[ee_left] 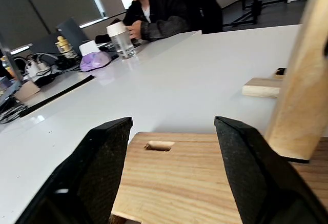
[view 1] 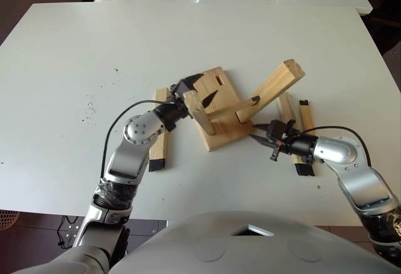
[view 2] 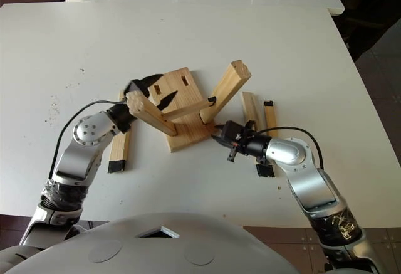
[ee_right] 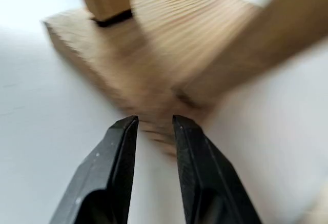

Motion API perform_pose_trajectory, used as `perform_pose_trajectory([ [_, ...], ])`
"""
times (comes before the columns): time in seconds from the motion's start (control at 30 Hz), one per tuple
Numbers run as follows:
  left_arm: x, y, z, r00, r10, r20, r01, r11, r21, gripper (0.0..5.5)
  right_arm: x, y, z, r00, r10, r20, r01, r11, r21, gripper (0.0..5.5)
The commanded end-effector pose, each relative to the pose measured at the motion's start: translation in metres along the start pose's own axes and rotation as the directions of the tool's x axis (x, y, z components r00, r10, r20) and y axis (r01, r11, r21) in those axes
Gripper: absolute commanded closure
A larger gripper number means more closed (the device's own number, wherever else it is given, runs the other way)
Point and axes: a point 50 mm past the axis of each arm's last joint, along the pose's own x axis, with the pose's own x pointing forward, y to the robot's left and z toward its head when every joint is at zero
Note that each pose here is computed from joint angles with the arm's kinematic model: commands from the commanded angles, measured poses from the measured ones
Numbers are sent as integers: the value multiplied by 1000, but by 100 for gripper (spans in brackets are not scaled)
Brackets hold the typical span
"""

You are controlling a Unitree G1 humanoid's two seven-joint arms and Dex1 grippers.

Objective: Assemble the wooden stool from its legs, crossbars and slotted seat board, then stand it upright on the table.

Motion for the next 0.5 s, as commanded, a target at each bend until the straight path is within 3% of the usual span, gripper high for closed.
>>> perform_pose_trajectory([
  [0.03,11,-18,6,997,-79,3,79,996,-50,251,3,11,-9,997,54,-48,-52,998,38,426],
  [0.33,36,-40,14,993,-116,7,116,986,-120,251,10,-2,-11,999,22,-48,-17,996,88,426],
  [0.5,38,-45,10,993,-117,-22,112,982,-151,251,28,-35,-12,981,-187,-59,192,976,103,426],
])
